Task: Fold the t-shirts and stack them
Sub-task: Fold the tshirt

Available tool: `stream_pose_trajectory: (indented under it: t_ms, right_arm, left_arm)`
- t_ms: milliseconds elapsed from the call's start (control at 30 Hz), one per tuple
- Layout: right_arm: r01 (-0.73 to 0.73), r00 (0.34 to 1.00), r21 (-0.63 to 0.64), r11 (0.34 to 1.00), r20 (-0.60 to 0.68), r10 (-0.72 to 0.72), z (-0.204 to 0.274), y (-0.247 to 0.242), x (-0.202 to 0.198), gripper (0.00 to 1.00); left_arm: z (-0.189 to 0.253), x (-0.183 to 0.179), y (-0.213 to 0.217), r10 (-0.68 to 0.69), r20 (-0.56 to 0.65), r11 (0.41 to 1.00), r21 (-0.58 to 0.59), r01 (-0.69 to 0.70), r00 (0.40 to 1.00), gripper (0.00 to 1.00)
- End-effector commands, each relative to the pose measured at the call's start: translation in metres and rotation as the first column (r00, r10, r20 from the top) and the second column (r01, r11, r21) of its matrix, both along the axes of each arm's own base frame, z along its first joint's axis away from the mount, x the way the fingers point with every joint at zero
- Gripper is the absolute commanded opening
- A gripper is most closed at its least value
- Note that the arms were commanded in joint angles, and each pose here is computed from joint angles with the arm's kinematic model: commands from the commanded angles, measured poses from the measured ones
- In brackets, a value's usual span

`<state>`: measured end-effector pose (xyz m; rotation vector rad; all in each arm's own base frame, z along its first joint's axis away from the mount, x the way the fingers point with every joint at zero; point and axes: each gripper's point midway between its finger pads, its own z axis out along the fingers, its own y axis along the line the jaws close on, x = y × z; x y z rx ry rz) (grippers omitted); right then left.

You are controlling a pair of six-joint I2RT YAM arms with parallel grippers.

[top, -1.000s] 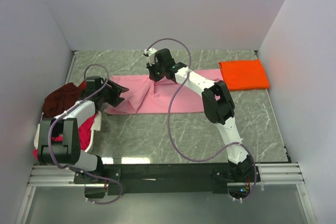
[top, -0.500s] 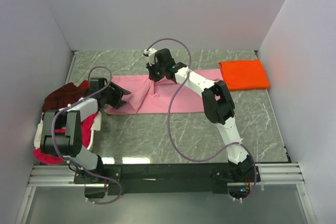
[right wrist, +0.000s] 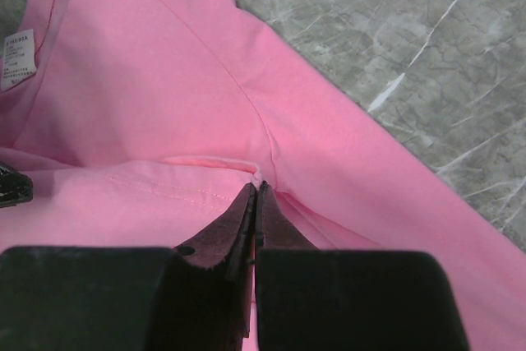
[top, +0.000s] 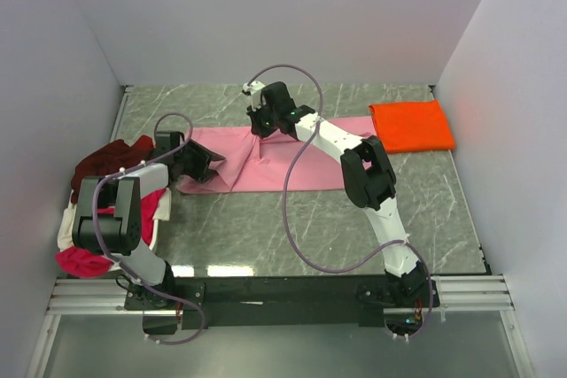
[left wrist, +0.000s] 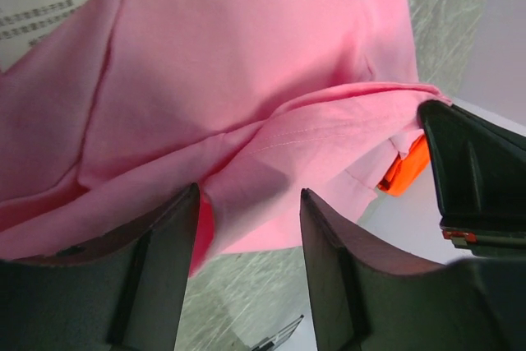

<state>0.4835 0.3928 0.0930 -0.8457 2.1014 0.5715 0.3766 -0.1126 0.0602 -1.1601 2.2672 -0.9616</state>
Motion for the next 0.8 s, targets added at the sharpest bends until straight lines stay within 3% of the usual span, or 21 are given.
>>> stream_pose_trajectory:
  t_ms: [0,333,533,767]
  right_arm:
    - [0.005,0.999,0.045,0.999,0.047,-0.007,0.025,0.001,0.006,0.0]
    - [0.004,0.999,0.045,0.999,0.046,-0.006,0.026,0.001,0.005,0.0]
    - [0.008,0.999,0.045,0.999,0.05,-0.01,0.027,-0.001,0.004,0.0]
    - [0.025,0.999,0.067,0.997,0.041,-0.028,0.03,-0.006,0.005,0.0]
  left_arm:
    - [0.028,0.017,-0.008,-0.028,0.092,0.999,-0.032,0.031,0.995,0.57]
    - [0.03,0.019,-0.011,-0.027,0.11,0.998,-0.058,0.034,0.994,0.56]
    - [0.038,0.031,-0.019,-0.074,0.183,0.993,-0.081,0.09,0.98,0.31]
    - [0.051,0.047,-0.02,-0.163,0.265,0.986,0.006,0.168,0.95,0.1]
